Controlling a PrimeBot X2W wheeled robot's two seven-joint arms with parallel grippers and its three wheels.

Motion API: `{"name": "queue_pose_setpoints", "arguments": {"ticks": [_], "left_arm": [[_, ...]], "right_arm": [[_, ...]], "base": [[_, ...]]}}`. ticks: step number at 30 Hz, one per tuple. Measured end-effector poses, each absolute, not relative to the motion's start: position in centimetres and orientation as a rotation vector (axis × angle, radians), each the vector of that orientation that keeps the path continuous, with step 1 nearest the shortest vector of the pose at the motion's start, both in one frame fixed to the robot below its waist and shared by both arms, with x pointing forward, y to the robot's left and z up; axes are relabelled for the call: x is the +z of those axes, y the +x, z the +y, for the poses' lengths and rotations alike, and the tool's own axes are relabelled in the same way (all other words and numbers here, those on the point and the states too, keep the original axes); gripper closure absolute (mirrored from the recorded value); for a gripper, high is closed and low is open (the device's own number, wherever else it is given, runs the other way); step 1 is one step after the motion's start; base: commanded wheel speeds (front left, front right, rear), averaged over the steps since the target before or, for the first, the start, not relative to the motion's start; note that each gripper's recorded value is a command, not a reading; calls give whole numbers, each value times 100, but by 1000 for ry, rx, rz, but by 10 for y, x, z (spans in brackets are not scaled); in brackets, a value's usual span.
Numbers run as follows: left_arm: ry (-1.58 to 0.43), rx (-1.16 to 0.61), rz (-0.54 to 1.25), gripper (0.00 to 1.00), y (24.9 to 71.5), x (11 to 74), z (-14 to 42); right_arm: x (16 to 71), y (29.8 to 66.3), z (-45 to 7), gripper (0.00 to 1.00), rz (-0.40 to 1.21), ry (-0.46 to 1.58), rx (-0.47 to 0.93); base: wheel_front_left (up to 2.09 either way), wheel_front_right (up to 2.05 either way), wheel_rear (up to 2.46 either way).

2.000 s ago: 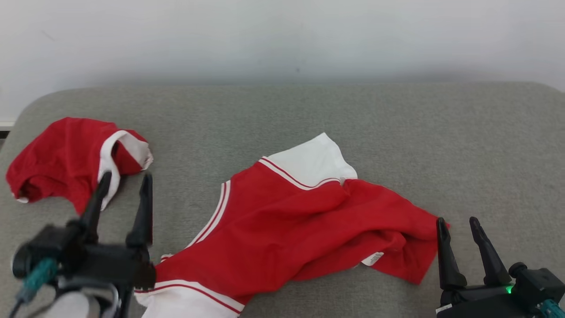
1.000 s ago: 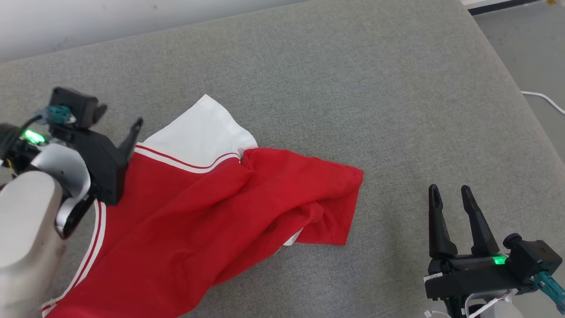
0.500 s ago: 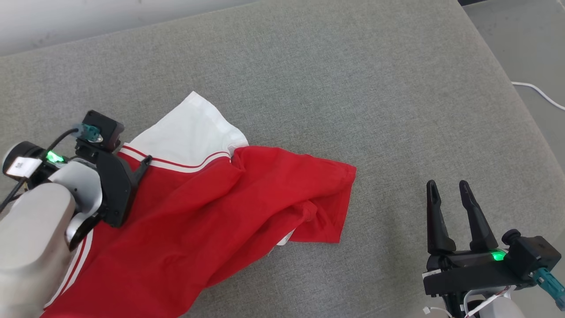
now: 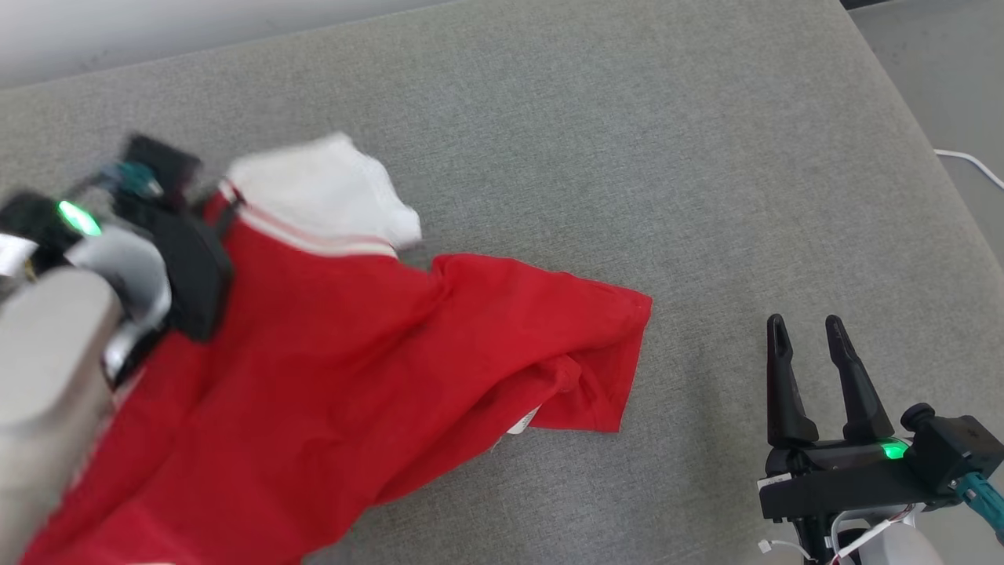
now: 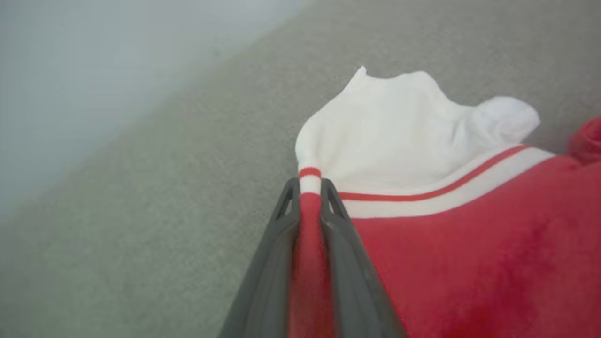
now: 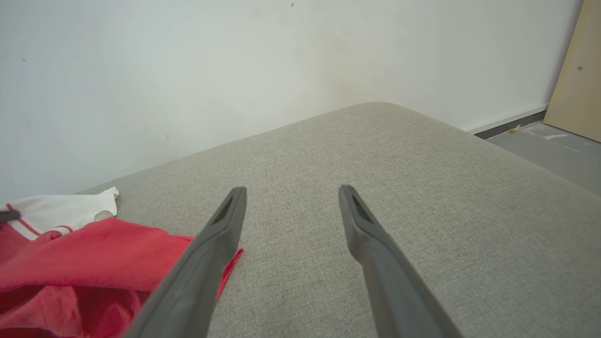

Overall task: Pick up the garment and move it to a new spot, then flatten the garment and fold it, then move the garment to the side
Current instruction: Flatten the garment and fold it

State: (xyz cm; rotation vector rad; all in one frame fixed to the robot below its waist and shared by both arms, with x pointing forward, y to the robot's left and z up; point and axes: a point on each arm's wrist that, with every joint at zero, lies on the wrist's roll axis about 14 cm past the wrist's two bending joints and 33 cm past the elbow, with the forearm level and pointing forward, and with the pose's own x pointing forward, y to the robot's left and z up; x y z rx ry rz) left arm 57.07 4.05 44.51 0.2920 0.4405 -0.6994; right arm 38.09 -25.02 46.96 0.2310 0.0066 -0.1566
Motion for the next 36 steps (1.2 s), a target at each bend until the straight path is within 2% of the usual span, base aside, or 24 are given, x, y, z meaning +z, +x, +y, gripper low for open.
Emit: {"name": "queue_pose_setpoints", "arguments": {"ticks": [4,7,13,16,17,18,19,29,36], "left_arm": [[302,-600,206,100,607,503,55],[298,-535,118,100,622,525,69],[313,-423,9,100,642,544,96],[322,-375,11,100,646,534,114],[324,-370,22,78,646,530,117],[323,-371,25,20,645,527,116],[319,-375,25,0,643,525,115],[234,-346,-97,0,629,566,116],[112,-292,-253,0,582,614,129]], "right_arm": [[471,383,-248,0,4,228,-145],[471,384,-248,0,3,224,-142],[471,385,-250,0,4,214,-144],[469,387,-251,0,8,210,-144],[470,388,-250,0,6,209,-142],[470,389,-250,0,5,207,-140],[470,390,-250,0,5,204,-137],[478,393,-238,0,-15,204,-91],[486,387,-223,0,-33,211,-43]], "base": [[0,0,0],[0,0,0],[0,0,0],[0,0,0],[0,0,0],[0,0,0],[0,0,0],[0,0,0],[0,0,0]]}}
